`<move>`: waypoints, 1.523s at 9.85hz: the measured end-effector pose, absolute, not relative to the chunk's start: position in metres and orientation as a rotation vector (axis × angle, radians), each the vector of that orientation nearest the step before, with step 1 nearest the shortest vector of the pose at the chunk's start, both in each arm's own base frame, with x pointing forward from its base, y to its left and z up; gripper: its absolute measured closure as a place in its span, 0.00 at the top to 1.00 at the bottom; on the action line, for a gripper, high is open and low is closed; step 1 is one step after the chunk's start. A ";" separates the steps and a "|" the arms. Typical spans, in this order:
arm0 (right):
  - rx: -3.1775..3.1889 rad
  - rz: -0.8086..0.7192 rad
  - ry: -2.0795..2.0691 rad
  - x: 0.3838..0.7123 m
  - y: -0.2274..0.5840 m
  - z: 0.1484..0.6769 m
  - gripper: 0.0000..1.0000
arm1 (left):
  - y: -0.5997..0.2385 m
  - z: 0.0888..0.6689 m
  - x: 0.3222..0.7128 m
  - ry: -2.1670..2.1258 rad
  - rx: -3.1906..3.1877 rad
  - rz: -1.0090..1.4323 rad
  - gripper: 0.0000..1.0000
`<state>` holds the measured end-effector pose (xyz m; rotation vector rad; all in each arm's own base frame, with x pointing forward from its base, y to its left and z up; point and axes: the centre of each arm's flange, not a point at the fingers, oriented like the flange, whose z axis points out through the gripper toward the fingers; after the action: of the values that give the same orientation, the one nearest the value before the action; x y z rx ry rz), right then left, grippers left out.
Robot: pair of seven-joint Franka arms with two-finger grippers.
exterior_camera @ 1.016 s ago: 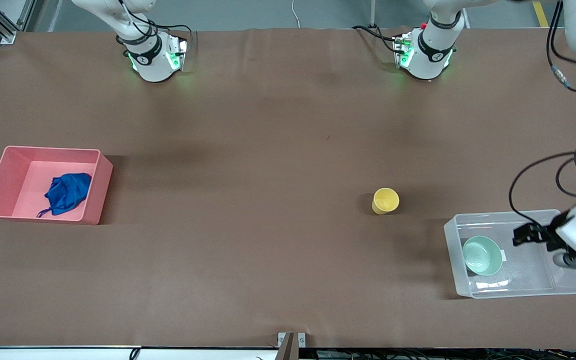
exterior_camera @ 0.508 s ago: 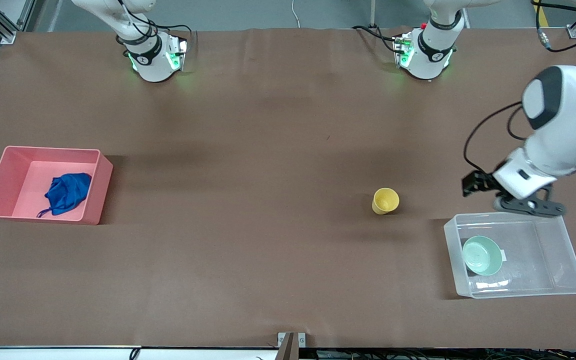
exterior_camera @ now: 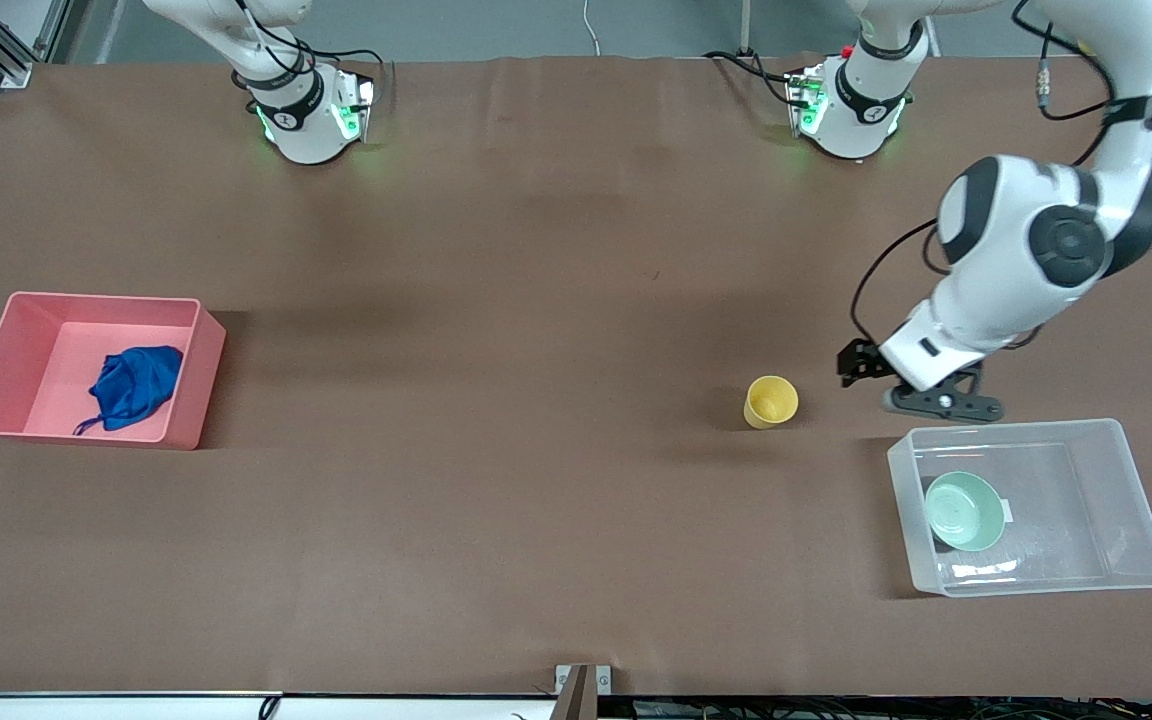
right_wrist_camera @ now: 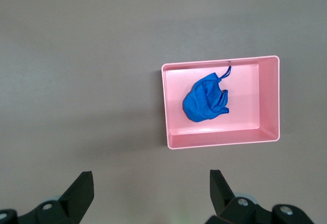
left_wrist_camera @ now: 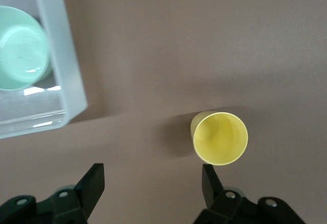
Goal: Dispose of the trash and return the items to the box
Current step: 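Move the left gripper to the yellow cup and grasp it, then carry the yellow cup with the left gripper into the bowl in the box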
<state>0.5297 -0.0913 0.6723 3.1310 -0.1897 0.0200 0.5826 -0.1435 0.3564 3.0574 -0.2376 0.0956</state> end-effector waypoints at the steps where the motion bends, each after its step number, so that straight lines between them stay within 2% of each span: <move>1: 3.130 0.027 -0.189 0.530 -0.091 0.672 1.00 | -0.153 0.330 0.576 -0.247 3.047 0.073 0.85; 4: 3.130 0.028 -0.189 0.531 -0.091 0.672 1.00 | -0.169 0.272 0.572 -0.268 3.016 0.031 0.80; 5: 3.130 0.027 -0.188 0.531 -0.091 0.672 1.00 | -0.172 0.257 0.571 -0.277 3.011 0.014 0.74; 9: 3.130 0.023 -0.188 0.531 -0.091 0.672 1.00 | -0.176 0.226 0.570 -0.288 2.999 0.003 0.13; 15: 3.131 0.016 -0.186 0.530 -0.091 0.671 1.00 | -0.172 0.230 0.576 -0.277 3.000 0.020 0.06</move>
<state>0.5302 -0.0911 0.6712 3.1309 -0.1857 0.0161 0.5755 -0.1715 0.2295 2.9998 -0.2768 0.0199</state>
